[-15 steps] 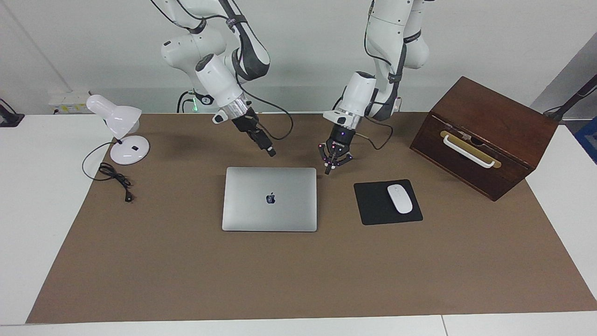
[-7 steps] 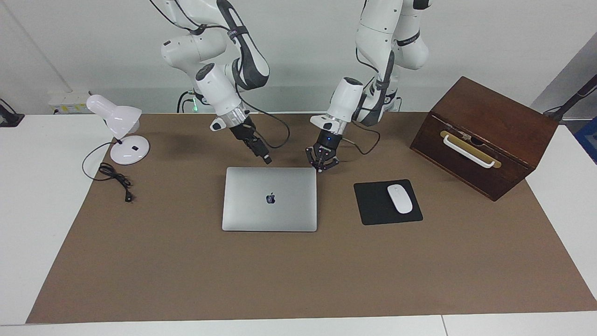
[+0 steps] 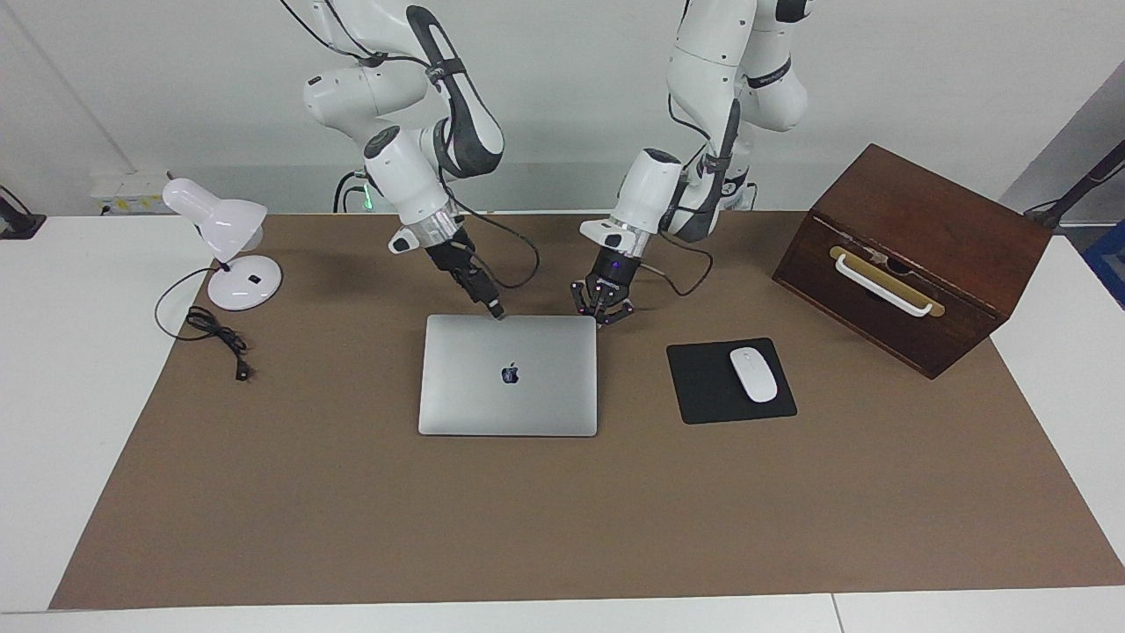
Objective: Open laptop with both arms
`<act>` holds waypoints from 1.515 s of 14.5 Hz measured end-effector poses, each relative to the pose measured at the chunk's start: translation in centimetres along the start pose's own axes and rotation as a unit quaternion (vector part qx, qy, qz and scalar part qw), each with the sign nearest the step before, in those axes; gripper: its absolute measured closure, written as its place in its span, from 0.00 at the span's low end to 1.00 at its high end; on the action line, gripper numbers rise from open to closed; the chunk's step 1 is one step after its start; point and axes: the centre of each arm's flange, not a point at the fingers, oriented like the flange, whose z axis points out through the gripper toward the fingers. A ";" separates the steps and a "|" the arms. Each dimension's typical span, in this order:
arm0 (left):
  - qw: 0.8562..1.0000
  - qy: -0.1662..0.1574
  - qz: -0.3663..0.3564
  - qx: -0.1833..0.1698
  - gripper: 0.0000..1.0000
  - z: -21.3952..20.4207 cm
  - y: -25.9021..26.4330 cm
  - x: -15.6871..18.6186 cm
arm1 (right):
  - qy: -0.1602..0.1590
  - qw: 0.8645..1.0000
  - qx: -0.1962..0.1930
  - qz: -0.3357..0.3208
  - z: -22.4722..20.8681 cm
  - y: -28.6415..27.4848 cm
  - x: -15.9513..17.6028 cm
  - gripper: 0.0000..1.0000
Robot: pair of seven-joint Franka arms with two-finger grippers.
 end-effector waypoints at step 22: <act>1.000 -0.001 0.013 0.003 0.99 1.1 -0.2 0.1 | 0.019 0.999 0.027 -0.012 0.0 -2.6 0.3 0.00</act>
